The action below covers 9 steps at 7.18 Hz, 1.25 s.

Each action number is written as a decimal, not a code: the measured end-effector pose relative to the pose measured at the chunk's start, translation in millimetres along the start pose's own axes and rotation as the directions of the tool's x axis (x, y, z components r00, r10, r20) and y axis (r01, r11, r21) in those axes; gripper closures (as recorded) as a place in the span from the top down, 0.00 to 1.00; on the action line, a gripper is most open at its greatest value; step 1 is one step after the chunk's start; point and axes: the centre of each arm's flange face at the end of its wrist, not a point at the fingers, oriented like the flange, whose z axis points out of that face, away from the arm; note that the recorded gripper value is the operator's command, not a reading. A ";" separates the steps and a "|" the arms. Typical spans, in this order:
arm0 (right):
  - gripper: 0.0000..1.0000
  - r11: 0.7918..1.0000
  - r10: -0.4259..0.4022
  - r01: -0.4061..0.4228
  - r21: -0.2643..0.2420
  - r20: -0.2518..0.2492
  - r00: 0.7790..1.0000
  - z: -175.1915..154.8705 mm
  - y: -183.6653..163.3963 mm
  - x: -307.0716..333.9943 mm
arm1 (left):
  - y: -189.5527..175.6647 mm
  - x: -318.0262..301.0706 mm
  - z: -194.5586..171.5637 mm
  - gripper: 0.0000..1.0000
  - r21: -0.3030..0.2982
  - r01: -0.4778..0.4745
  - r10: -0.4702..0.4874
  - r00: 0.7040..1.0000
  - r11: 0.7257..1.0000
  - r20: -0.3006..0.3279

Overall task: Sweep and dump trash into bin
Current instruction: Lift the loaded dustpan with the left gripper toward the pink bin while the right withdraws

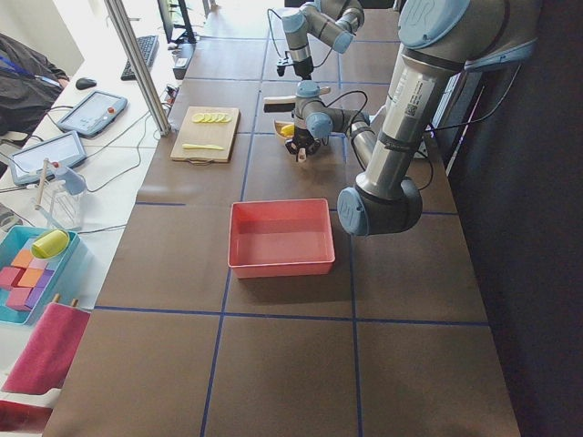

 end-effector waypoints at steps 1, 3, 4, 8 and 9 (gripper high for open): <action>0.00 1.000 0.006 -0.006 0.014 0.013 1.000 -13.7 -3.6 10.4 | -0.3 -0.3 -0.8 0.00 0.011 0.010 -0.010 1.000 1.000 0.000; 0.00 0.998 0.033 -0.034 0.055 0.023 0.999 -38.8 -8.8 60.4 | 0.2 2.0 -5.7 0.00 0.034 0.033 -0.031 0.998 0.999 -0.049; 0.00 0.996 0.052 -0.053 0.071 0.023 0.998 -51.5 -10.7 90.5 | 1.3 -0.3 -11.4 0.00 0.045 0.046 -0.043 0.997 0.998 -0.066; 0.00 0.994 0.072 -0.071 0.079 -0.008 0.997 -87.7 -2.5 139.6 | 33.0 -42.1 -71.1 0.00 0.108 0.193 -0.178 0.975 0.975 -0.135; 0.00 0.994 0.075 -0.074 0.082 -0.009 0.997 -90.6 -3.0 142.1 | 48.8 -63.5 -91.7 0.00 0.117 0.240 -0.221 0.964 0.964 -0.149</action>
